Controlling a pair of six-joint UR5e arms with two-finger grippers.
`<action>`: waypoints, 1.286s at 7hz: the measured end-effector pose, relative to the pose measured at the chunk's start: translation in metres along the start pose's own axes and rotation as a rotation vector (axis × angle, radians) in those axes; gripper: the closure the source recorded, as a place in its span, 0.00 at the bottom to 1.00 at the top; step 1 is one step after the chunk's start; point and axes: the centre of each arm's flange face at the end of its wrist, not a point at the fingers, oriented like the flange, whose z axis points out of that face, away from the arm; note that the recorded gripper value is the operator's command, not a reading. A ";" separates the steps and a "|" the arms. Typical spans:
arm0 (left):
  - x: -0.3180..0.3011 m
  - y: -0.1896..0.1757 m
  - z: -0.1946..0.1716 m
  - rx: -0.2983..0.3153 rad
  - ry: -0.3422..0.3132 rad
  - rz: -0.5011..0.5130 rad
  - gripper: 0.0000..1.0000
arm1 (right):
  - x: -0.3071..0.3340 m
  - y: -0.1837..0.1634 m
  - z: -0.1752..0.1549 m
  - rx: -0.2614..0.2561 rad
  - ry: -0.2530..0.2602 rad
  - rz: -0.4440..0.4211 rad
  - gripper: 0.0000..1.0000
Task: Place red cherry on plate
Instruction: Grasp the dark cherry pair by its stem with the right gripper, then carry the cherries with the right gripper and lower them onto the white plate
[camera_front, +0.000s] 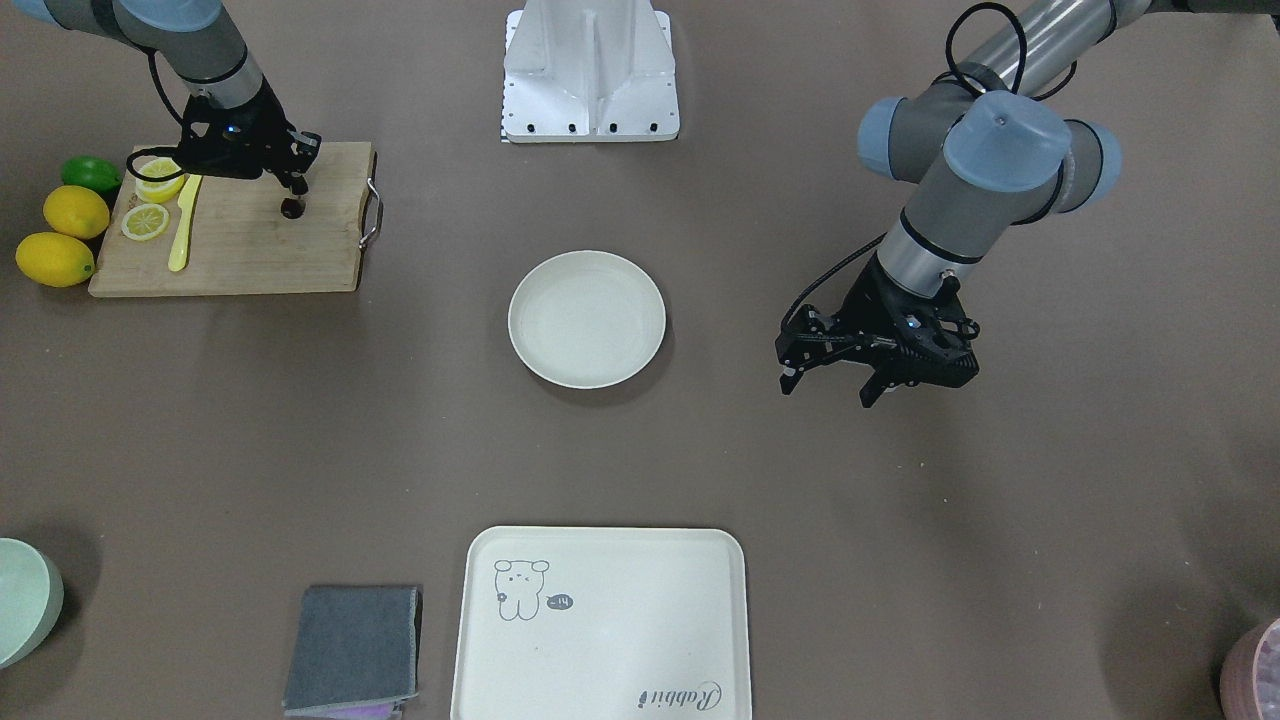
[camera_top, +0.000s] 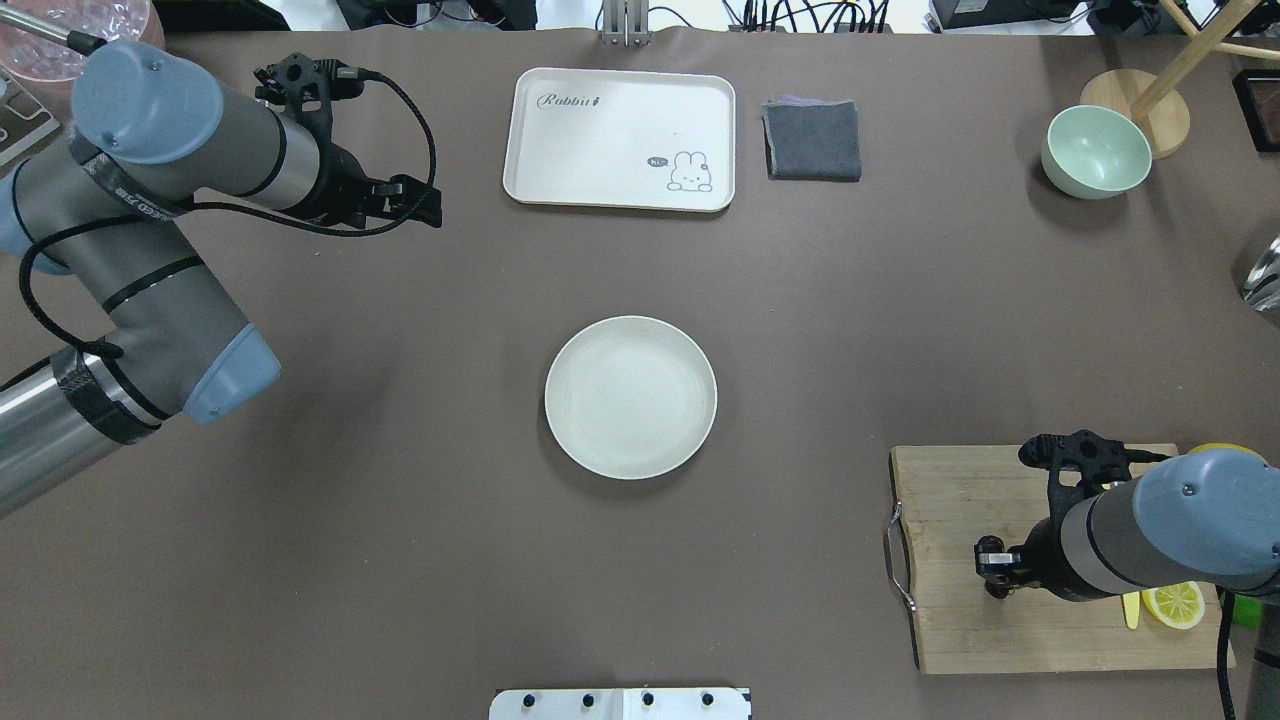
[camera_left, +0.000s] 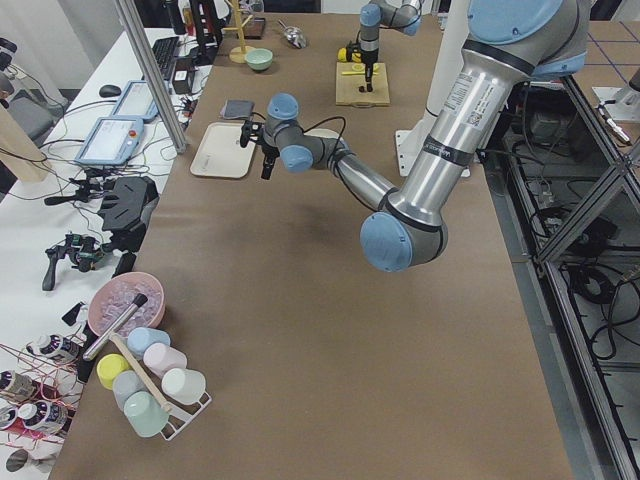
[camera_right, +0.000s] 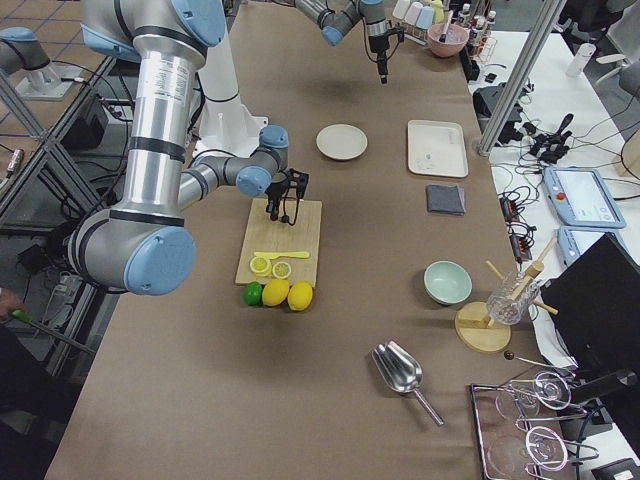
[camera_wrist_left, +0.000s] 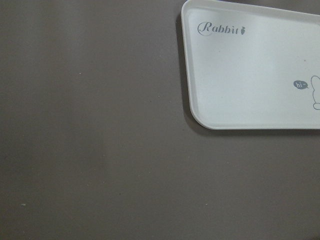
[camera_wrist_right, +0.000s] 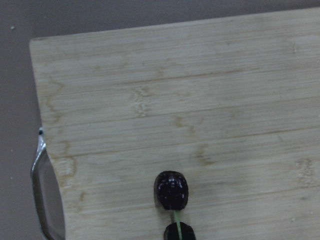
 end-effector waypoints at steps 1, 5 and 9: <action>0.000 0.000 0.000 0.000 0.000 0.000 0.02 | 0.000 -0.002 -0.002 0.005 -0.003 0.003 1.00; 0.000 0.001 0.001 -0.002 0.001 0.001 0.02 | -0.018 -0.027 -0.057 0.050 -0.114 0.039 1.00; -0.029 0.014 0.013 -0.029 -0.035 0.035 0.02 | -0.191 -0.079 -0.086 0.085 -0.164 0.036 1.00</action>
